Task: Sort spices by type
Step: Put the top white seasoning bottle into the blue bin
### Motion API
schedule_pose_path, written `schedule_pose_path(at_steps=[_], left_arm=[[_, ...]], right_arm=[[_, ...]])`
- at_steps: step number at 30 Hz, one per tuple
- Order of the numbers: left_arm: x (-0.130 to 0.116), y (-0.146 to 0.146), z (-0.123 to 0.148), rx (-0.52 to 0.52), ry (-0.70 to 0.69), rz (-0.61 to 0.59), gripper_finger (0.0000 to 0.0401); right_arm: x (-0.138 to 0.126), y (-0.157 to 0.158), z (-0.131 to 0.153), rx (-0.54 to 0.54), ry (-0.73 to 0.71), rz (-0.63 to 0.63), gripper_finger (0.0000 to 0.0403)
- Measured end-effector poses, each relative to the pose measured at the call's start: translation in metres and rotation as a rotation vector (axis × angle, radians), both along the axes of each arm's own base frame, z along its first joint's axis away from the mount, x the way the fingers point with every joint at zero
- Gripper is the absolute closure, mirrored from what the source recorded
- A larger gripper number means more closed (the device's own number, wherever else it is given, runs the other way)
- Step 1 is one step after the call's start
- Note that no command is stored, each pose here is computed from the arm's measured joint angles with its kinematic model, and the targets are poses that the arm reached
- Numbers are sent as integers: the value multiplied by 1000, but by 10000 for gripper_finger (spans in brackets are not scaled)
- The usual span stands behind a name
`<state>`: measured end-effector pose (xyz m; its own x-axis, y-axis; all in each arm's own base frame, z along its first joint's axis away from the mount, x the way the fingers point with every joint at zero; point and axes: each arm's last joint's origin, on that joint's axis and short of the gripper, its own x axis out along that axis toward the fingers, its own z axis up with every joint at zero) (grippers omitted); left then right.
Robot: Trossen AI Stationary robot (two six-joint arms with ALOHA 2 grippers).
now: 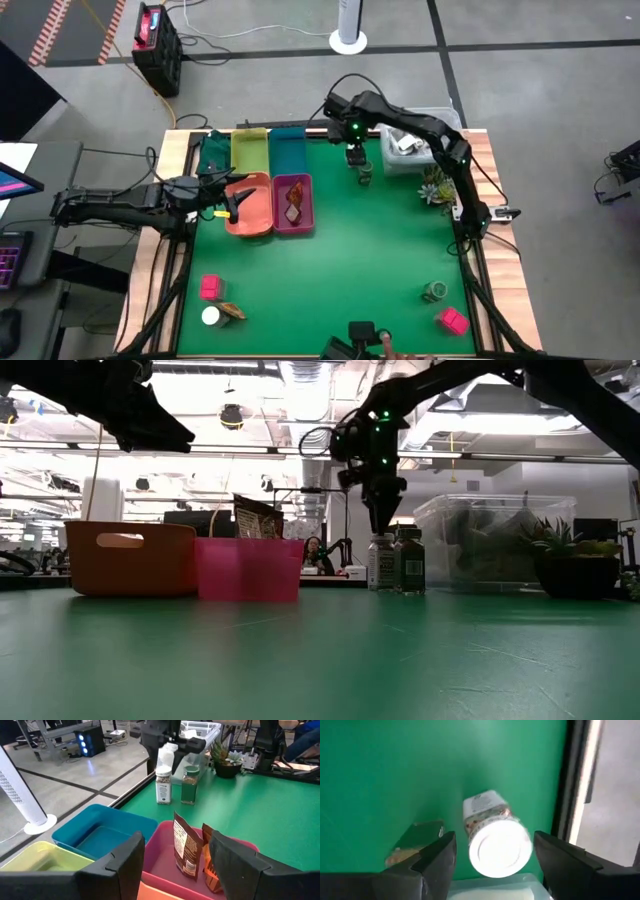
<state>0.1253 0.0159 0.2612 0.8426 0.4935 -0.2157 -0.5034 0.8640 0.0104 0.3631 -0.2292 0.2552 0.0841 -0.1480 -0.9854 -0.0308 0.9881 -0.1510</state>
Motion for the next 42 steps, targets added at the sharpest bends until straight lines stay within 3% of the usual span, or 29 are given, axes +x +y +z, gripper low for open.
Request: schedule_pose_path(at_steps=[11,15,19,28,42], left_arm=[[0,0,0,1,-1,0,189],[0,0,0,1,-1,0,189],[0,0,0,1,-1,0,189],[0,0,0,1,-1,0,189],[0,0,0,17,7,-1,189]], right_arm=[[-2,-1,-19,12,20,-2,108],[-2,-1,-19,11,22,6,128],[-2,-1,-19,11,22,13,177],[11,13,-18,-16,-2,63,178],[62,76,35,-233,-201,274,178]])
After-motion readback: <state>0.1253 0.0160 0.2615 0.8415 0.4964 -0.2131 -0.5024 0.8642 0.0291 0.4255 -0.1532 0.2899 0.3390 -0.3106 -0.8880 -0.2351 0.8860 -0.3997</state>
